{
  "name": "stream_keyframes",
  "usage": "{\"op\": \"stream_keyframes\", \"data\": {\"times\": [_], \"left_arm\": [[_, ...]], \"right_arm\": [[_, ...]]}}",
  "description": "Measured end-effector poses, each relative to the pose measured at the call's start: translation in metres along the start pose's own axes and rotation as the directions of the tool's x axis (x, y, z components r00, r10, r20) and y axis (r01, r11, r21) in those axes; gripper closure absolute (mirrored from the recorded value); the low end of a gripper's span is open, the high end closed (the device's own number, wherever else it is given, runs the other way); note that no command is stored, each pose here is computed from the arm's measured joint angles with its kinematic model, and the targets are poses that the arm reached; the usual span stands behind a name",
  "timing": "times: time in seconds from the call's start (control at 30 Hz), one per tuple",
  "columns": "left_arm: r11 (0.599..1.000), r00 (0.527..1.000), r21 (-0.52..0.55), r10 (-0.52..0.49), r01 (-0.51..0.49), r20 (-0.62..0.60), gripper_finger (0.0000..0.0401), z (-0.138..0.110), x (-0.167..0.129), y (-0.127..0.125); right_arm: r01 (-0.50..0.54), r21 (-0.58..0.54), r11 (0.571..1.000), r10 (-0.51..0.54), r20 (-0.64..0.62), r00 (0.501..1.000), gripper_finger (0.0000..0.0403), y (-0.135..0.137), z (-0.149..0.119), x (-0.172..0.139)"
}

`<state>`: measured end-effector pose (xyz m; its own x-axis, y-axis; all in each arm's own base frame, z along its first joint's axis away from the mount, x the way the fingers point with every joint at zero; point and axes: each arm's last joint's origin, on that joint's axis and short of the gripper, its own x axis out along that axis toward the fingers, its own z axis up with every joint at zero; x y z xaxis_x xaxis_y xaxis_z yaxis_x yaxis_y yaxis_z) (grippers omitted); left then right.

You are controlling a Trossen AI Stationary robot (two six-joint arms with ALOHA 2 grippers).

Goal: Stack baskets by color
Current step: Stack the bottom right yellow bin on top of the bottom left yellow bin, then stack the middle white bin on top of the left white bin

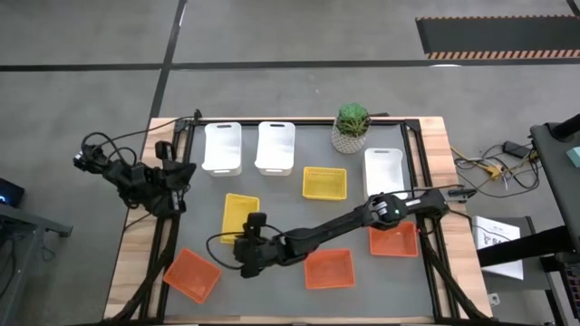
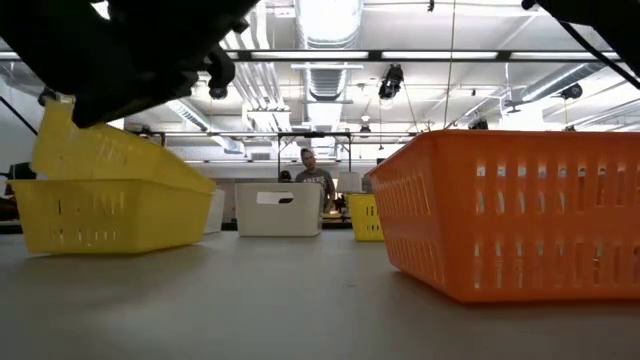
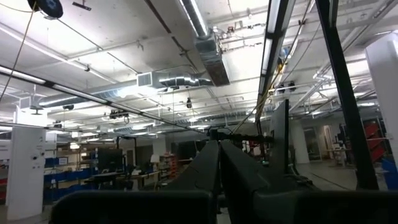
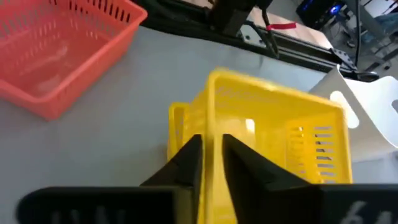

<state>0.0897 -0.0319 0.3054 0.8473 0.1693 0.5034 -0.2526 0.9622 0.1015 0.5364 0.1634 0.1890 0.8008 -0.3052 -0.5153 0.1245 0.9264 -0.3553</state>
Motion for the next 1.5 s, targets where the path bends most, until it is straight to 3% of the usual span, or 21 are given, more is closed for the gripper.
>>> {"op": "stream_keyframes", "data": {"times": [0.23, 0.43, 0.57, 0.77, 0.93, 1.13, 1.27, 1.5], "left_arm": [[1.0, 1.0, 0.004, -0.006, 0.006, -0.004, 0.0401, -0.001, 0.001, -0.001], [1.0, 1.0, 0.005, -0.029, 0.029, -0.003, 0.0401, -0.002, 0.002, -0.003], [0.998, 0.998, -0.011, -0.068, 0.069, 0.016, 0.0401, -0.002, 0.002, -0.005], [0.997, 0.997, -0.006, -0.083, 0.083, 0.011, 0.0401, -0.004, 0.004, -0.008], [0.996, 0.996, -0.025, -0.087, 0.087, 0.005, 0.0401, -0.005, 0.005, -0.009], [0.996, 0.996, -0.025, -0.089, 0.089, 0.0, 0.0401, -0.007, 0.007, -0.012], [0.995, 0.996, -0.023, -0.093, 0.093, -0.005, 0.0401, -0.009, 0.009, -0.015], [0.995, 0.996, -0.044, -0.094, 0.093, -0.007, 0.0401, -0.01, 0.011, -0.017]], "right_arm": [[-0.085, 0.035, 0.996, 0.086, -0.033, 0.996, 0.0263, -0.005, 0.006, -0.009], [-0.113, -0.002, 0.994, 0.112, -0.099, 0.989, 0.0244, -0.008, 0.012, -0.032], [-0.117, -0.043, 0.992, 0.108, -0.175, 0.979, 0.0252, -0.001, 0.006, -0.044], [0.014, -0.144, 0.989, -0.06, -0.324, 0.944, 0.0275, 0.008, -0.014, -0.064], [0.035, -0.197, 0.98, -0.11, -0.39, 0.914, 0.0294, 0.016, -0.025, -0.076], [0.009, -0.255, 0.967, -0.119, -0.42, 0.9, 0.031, 0.026, -0.034, -0.086], [0.046, -0.323, 0.945, -0.186, -0.419, 0.889, 0.0317, 0.022, -0.039, -0.103], [0.042, -0.266, 0.963, -0.129, -0.32, 0.939, 0.0328, 0.002, -0.041, -0.145]]}}
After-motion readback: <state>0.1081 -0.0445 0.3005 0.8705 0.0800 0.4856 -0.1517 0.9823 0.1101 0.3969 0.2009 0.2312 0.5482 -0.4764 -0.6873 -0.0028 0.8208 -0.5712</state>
